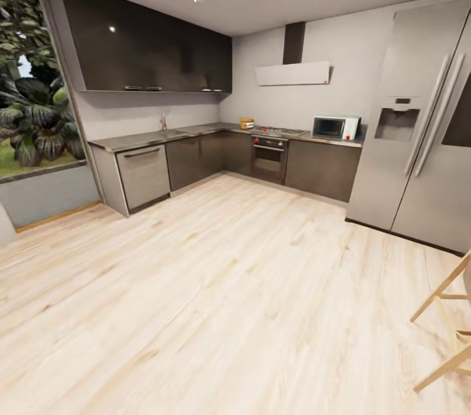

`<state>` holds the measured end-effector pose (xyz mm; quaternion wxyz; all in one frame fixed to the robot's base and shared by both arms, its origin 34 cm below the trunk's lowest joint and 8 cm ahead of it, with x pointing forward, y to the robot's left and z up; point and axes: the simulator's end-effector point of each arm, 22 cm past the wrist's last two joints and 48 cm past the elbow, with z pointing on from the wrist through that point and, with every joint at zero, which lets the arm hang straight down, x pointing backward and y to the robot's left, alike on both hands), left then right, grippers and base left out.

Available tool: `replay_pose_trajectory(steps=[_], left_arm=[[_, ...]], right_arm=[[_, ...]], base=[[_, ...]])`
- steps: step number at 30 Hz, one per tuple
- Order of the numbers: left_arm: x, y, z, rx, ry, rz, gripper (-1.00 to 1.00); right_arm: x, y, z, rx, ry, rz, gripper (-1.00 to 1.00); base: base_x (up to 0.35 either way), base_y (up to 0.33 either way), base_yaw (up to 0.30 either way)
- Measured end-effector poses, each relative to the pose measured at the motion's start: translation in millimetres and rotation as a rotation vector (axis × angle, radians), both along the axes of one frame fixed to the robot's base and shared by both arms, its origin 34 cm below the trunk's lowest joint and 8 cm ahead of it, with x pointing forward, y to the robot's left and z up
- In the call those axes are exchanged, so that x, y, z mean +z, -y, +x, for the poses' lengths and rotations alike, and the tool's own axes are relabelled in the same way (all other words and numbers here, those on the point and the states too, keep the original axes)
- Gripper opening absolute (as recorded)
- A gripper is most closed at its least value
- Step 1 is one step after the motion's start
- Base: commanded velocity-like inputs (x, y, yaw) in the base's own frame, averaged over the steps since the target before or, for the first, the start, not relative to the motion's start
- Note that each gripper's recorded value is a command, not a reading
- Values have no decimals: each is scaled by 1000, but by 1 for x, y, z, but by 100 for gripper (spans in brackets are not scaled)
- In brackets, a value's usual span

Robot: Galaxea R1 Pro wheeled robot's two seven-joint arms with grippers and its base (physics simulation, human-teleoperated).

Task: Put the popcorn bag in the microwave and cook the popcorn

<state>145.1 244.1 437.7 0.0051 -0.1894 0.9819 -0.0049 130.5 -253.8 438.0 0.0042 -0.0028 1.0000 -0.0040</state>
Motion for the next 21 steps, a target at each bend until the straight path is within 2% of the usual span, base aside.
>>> replay_pose_trajectory(steps=[21], left_arm=[[0,0,0,0,-2,2,100]], right_arm=[[0,1,7,-9,33,-1,100]], base=[[321,0,0]])
